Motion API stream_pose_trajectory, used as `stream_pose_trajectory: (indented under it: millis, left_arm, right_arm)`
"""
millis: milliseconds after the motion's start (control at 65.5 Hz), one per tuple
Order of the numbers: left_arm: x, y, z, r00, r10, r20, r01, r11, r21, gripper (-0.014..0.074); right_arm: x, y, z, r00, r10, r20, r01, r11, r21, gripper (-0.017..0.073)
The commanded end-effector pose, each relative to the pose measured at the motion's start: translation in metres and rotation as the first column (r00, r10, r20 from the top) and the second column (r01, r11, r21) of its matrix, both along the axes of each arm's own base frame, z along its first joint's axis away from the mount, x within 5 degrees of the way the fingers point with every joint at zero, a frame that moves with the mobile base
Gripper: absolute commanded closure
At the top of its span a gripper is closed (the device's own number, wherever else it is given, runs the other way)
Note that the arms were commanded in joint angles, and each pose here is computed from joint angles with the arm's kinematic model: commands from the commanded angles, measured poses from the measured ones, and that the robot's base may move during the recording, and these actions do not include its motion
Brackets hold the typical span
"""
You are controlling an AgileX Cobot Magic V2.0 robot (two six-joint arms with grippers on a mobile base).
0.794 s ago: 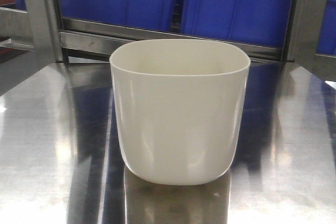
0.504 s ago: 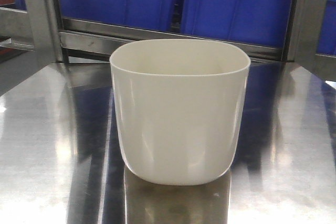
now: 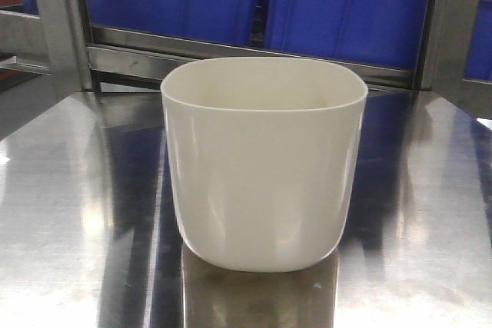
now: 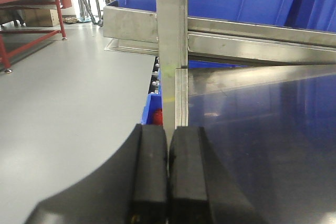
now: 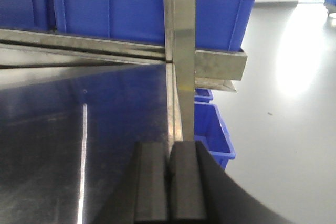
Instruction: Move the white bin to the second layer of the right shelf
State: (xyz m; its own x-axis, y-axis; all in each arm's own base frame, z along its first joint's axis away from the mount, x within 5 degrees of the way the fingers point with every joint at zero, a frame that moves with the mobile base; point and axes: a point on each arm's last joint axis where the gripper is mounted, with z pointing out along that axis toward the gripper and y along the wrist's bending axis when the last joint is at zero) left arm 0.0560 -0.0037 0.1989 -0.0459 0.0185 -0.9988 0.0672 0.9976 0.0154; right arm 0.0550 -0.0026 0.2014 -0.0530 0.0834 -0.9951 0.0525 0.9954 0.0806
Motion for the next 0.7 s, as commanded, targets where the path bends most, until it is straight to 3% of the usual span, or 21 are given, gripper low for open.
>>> stream_pose_trajectory:
  millis: [0, 107, 260, 473, 580, 687]
  left_arm:
    - [0.0, 0.0, -0.004, 0.998, -0.001, 0.065, 0.002, 1.0, -0.007, 0.0509]
    - [0.0, 0.0, -0.004, 0.998, -0.001, 0.065, 0.002, 1.0, -0.007, 0.0509]
    - [0.0, 0.0, -0.004, 0.998, -0.001, 0.065, 0.002, 1.0, -0.007, 0.0509]
    - [0.0, 0.0, -0.004, 0.998, -0.001, 0.065, 0.002, 1.0, -0.007, 0.0509]
    - [0.0, 0.0, -0.004, 0.998, -0.001, 0.065, 0.002, 1.0, -0.007, 0.0509]
    - [0.0, 0.0, -0.004, 0.998, -0.001, 0.065, 0.002, 1.0, -0.007, 0.0509]
  right_arm:
    - [-0.004, 0.0, 0.03, 0.995, -0.001, 0.099, 0.002, 1.0, -0.009, 0.0503]
    - [-0.002, 0.0, 0.044, 1.0, -0.004, 0.014, 0.004, 0.999, -0.042, 0.0503]
    - [0.007, -0.001, 0.061, 0.992, -0.005, -0.123, 0.001, 0.999, -0.035, 0.0503]
    - [0.026, 0.0, 0.068, 0.97, 0.013, -0.242, -0.007, 1.0, 0.026, 0.0503]
    - [0.036, 0.0, 0.068, 0.946, 0.018, -0.323, -0.007, 0.999, 0.038, 0.0503]
    - [0.049, -0.001, 0.069, 0.892, 0.019, -0.451, -0.004, 0.999, 0.034, 0.0503]
